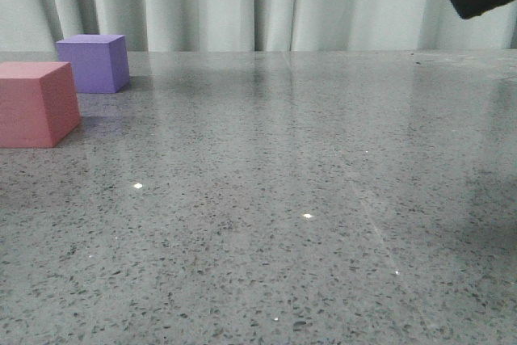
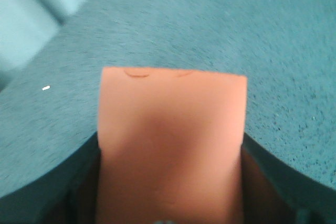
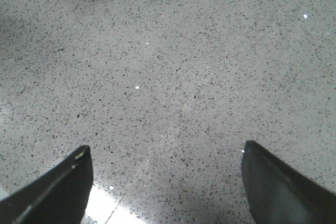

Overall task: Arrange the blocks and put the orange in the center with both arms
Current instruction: 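Lift the orange cube with the left gripper toward the purple block, then lower the orange cube between the purple and pink blocks, open left gripper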

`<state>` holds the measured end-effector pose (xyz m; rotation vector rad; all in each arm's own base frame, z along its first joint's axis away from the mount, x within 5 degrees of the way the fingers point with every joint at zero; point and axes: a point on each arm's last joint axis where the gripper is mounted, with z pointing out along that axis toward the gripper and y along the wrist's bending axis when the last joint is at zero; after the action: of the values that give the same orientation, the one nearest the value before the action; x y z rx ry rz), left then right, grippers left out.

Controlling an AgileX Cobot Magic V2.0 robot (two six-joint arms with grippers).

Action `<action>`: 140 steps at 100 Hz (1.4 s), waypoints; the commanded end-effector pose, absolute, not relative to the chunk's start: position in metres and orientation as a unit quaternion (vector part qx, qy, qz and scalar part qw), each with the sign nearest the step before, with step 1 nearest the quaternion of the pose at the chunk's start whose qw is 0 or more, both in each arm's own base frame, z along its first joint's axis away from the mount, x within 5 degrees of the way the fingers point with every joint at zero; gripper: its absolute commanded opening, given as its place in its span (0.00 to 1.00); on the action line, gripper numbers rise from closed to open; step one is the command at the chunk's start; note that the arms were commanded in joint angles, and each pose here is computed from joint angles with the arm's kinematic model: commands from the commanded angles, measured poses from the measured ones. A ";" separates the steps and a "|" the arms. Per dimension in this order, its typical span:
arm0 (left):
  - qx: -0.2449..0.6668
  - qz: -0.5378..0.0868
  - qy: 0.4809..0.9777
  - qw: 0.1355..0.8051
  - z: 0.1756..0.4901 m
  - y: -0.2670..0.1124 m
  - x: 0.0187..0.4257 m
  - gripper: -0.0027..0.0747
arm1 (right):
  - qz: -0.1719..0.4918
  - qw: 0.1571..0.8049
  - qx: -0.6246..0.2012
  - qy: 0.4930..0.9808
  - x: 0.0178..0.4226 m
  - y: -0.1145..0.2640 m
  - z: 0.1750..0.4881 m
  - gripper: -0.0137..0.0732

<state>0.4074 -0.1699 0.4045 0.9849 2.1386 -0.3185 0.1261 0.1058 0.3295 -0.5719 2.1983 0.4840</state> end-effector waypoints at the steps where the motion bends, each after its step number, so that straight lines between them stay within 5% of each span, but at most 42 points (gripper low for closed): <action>1: 0.330 -0.136 0.822 0.443 0.463 -0.147 0.380 0.21 | 0.208 0.439 -0.224 0.845 0.128 0.107 0.344 0.83; 28: 0.225 -0.142 0.866 0.423 0.486 -0.096 0.359 0.21 | 0.208 0.439 -0.224 0.845 0.128 0.107 0.344 0.83; 64: 0.139 -0.098 0.892 0.418 0.488 -0.075 0.349 0.21 | 0.208 0.439 -0.224 0.845 0.128 0.107 0.344 0.83; 104: 0.085 -0.079 0.900 0.420 0.457 -0.064 0.328 0.21 | 0.209 0.442 -0.223 0.843 0.128 0.107 0.345 0.83; 140: 0.027 -0.085 0.919 0.385 0.380 -0.060 0.321 0.21 | 0.209 0.442 -0.223 0.843 0.128 0.107 0.345 0.83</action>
<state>0.3259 -0.0607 0.3691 0.1130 2.4670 -0.1825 0.1262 0.1059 0.3297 -0.5731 2.1955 0.4840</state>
